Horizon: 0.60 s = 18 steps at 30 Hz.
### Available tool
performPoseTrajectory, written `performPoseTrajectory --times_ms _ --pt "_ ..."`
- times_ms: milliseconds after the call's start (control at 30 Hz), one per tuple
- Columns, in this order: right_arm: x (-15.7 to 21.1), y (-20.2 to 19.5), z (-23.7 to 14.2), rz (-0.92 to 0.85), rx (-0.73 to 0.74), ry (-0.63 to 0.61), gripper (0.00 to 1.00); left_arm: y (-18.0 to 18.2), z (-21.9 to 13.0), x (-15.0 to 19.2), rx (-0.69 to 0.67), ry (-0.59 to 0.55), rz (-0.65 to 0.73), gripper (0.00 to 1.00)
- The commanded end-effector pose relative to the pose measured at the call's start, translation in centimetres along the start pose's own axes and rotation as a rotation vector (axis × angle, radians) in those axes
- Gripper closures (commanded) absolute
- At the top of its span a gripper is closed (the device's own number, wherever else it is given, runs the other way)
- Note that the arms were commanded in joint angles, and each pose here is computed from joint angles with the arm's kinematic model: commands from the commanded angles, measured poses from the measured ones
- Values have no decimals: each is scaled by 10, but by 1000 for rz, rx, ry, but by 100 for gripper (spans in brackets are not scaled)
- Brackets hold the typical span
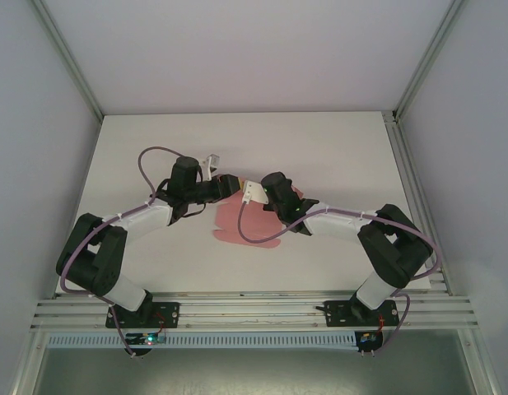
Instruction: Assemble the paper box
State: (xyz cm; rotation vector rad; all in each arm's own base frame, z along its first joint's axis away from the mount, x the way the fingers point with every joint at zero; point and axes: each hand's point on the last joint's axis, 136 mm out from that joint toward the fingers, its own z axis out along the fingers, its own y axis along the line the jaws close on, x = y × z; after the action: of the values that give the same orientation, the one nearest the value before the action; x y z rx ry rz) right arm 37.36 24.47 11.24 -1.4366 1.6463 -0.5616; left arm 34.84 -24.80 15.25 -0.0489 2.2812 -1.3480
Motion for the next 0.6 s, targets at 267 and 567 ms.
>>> performPoseTrajectory --times_ms 267,567 --pt "8 11 4 -58 -20 38 93 32 -68 11 -373 -107 52 43" --pt "11 -3 17 -66 6 79 88 56 -119 20 -545 -178 22 34"
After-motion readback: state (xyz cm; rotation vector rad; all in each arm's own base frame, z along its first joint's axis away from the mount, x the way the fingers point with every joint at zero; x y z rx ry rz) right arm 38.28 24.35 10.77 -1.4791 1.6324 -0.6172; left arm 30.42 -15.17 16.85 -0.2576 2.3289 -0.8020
